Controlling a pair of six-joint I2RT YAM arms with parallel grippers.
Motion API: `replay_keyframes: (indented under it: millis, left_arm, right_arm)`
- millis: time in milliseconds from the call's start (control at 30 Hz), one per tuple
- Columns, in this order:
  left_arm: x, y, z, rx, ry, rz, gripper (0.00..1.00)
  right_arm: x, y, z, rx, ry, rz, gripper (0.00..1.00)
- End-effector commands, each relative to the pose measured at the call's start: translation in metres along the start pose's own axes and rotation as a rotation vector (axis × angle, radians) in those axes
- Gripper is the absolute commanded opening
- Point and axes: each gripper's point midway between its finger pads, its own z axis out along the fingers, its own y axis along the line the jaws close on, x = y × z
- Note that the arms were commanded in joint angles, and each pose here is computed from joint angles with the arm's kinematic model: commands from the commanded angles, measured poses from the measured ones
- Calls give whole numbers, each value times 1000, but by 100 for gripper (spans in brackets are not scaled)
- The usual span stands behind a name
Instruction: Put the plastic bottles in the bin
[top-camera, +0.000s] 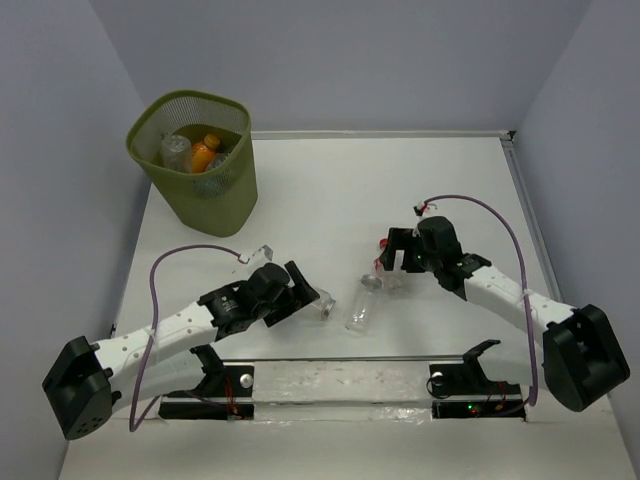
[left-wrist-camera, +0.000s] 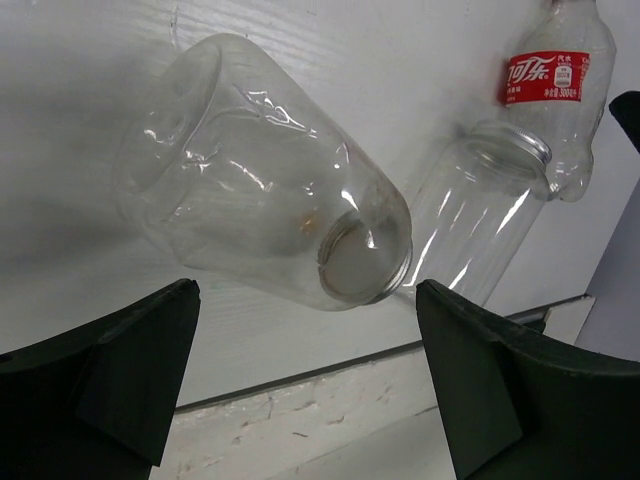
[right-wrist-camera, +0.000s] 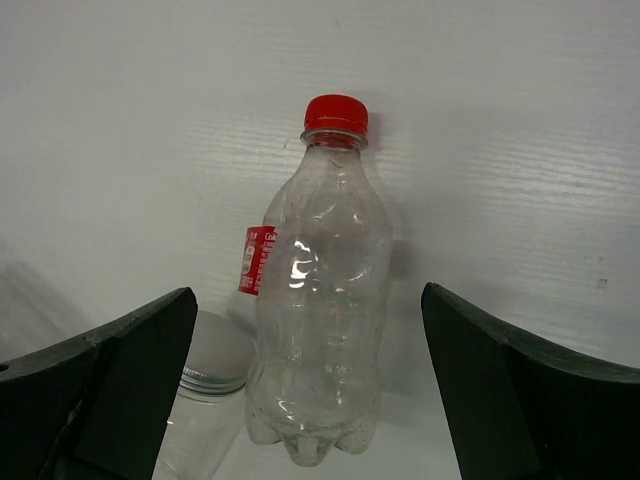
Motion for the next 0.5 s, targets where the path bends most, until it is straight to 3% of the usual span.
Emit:
replay_keyframes:
  millis: [0, 467]
  left_arm:
    - [-14, -11, 9, 20, -80, -24, 99]
    - [-34, 7, 40, -132, -198, 67, 99]
  right_arm:
    - [-4, 6, 2, -35, 5, -22, 100]
    - [20, 8, 17, -58, 92, 3, 88]
